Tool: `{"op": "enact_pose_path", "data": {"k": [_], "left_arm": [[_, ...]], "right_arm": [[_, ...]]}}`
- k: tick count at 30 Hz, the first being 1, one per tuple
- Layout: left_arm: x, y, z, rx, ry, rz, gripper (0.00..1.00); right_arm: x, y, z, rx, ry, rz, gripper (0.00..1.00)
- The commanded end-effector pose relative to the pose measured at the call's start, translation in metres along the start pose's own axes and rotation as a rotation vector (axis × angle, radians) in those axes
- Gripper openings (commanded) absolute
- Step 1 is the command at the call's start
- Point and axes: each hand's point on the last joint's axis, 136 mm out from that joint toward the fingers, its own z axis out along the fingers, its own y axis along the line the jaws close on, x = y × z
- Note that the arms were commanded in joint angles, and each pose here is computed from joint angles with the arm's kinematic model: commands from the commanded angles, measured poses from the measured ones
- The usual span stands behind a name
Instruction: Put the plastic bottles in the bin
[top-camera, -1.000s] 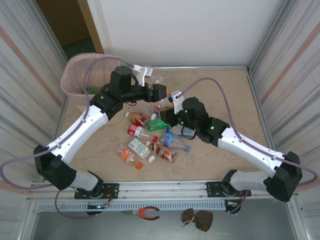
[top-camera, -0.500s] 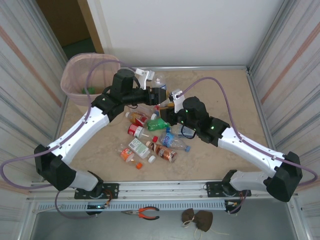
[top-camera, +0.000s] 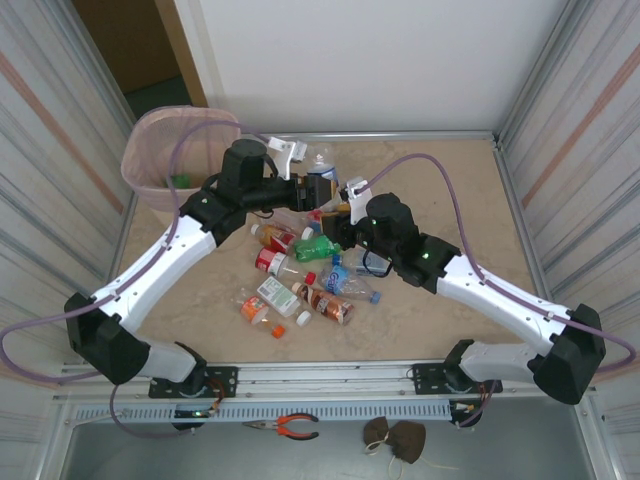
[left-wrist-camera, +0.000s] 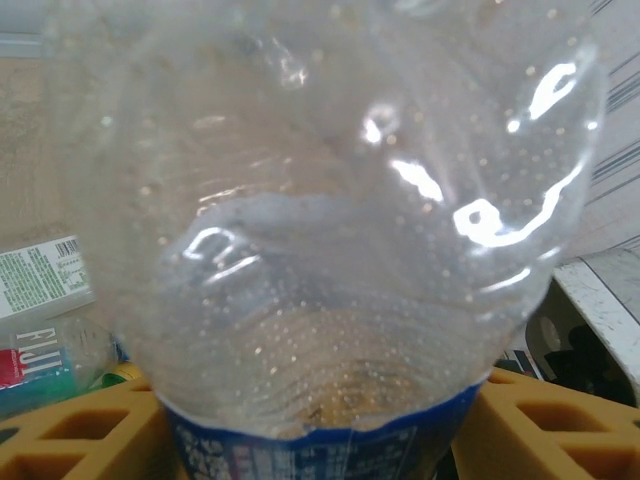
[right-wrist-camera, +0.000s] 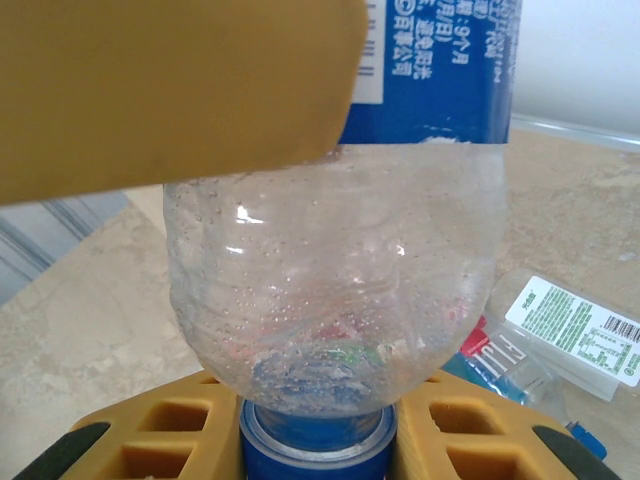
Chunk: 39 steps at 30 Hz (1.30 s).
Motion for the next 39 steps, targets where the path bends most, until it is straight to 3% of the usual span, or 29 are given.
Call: {"op": "enact_pose_path", "data": {"k": [1,7,10,14,17,24,30,39], "left_arm": [[-0.009,-0.012,-0.011,0.022,-0.046,0.035,0.60],[-0.010,-0.013,-0.010,0.028,-0.051,0.035,0.57],[-0.011,-0.013,-0.010,0.025,-0.052,0.041,0.57],[-0.014,-0.010,-0.012,0.001,-0.054,0.068,0.57],[-0.022,-0.007,-0.017,-0.021,-0.058,0.094,0.57],[-0.051,0.020,-0.043,-0.107,-0.084,0.135,0.57],[-0.089,0.059,-0.088,-0.181,-0.173,0.099,0.56],[-0.139,0.141,-0.165,-0.382,-0.395,-0.141,0.58]], "right_arm": [[-0.023,0.000,-0.009,0.001,-0.071,0.009,0.12],[-0.022,0.002,-0.010,-0.007,-0.067,0.008,0.17],[-0.025,0.002,-0.012,-0.008,-0.071,0.008,0.28],[-0.026,0.001,-0.019,-0.001,-0.074,0.011,0.52],[-0.027,-0.002,-0.029,0.009,-0.077,0.013,0.61],[-0.026,-0.016,-0.058,0.071,-0.106,0.017,0.67],[-0.025,-0.029,-0.084,0.124,-0.137,0.018,0.69],[-0.025,-0.033,-0.091,0.143,-0.147,0.020,0.70]]}}
